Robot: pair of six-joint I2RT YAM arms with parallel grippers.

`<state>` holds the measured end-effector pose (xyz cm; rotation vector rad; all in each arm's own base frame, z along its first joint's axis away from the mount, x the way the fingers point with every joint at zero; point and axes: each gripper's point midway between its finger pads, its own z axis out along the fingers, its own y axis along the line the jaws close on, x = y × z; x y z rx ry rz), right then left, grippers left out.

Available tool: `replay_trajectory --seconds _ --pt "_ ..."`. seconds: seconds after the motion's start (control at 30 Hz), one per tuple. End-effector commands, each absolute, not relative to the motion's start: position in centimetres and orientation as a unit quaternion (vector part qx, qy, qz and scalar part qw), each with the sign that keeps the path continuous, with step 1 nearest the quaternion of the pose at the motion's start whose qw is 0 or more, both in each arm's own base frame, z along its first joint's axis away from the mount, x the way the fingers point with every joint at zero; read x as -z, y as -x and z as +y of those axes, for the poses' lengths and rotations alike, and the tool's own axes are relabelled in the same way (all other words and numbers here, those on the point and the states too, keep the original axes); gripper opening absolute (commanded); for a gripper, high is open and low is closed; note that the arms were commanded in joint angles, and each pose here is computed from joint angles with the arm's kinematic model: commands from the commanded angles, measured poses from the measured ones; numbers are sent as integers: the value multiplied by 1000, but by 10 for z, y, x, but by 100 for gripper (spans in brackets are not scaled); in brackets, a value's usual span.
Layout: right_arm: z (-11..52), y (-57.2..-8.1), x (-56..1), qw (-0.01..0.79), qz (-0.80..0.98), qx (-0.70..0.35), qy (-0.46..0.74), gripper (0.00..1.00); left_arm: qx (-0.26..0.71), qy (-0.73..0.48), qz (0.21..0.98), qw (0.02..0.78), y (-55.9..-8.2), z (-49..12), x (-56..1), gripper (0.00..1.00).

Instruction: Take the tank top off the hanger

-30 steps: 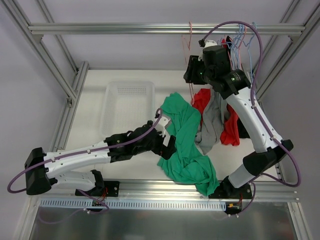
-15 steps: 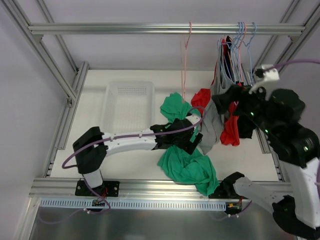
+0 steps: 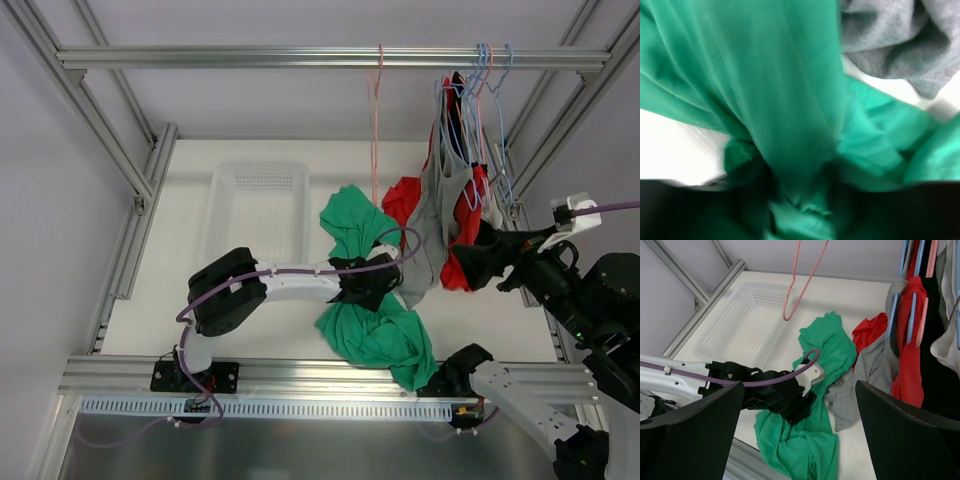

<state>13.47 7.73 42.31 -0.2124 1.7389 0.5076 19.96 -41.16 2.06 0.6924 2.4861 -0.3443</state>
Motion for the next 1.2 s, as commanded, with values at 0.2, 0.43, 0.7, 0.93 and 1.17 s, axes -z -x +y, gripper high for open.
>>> replay_trajectory --seconds 0.2,0.43,0.7,0.93,1.17 --pt "85 -129 -421 613 744 -241 111 99 138 -190 918 319 -198 -375 -82 0" --pt "81 -130 -424 621 740 -234 106 99 208 -181 853 443 -206 -347 -240 0" --pt "78 -128 -432 631 733 -233 102 100 158 -157 799 559 -233 -297 -371 0" --pt "81 -123 -439 633 725 -250 106 99 142 -82 771 616 -276 -228 -454 0" --pt "81 -123 -440 635 723 -248 107 99 123 -27 780 613 -338 -177 -460 0"
